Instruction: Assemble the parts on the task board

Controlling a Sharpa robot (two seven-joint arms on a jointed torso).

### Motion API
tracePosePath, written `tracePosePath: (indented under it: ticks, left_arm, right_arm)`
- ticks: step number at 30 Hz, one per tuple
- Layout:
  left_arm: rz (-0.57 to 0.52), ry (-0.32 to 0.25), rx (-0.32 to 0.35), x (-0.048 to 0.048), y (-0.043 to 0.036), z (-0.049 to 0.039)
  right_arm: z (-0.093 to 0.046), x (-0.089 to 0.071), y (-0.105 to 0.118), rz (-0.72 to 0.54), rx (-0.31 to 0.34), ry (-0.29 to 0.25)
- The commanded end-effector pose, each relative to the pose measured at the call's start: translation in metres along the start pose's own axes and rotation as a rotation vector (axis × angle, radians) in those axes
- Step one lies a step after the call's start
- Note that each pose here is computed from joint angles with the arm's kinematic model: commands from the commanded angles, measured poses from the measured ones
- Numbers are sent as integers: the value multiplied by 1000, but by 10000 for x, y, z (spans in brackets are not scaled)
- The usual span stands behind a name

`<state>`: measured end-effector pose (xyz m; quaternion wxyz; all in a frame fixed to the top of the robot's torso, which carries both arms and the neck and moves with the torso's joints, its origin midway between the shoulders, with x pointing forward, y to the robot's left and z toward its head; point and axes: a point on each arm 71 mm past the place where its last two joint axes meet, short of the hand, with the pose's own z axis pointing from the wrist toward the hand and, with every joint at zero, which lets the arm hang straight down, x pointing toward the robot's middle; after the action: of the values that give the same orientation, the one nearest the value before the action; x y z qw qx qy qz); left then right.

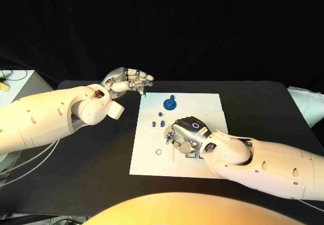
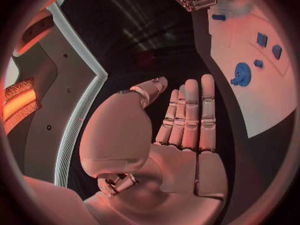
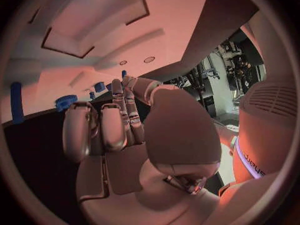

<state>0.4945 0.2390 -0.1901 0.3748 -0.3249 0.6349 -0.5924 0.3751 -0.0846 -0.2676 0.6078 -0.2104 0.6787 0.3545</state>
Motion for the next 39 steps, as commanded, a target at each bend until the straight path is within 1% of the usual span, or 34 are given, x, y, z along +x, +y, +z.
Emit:
tracePosePath:
  ticks: [1,39]
  left_arm:
    - [-17,19,11,26,-11,7]
    - [-26,33,-5,20,11,2]
  right_arm:
    - [0,35,2,-37,4,33]
    - [41,113,64,-63,5,55]
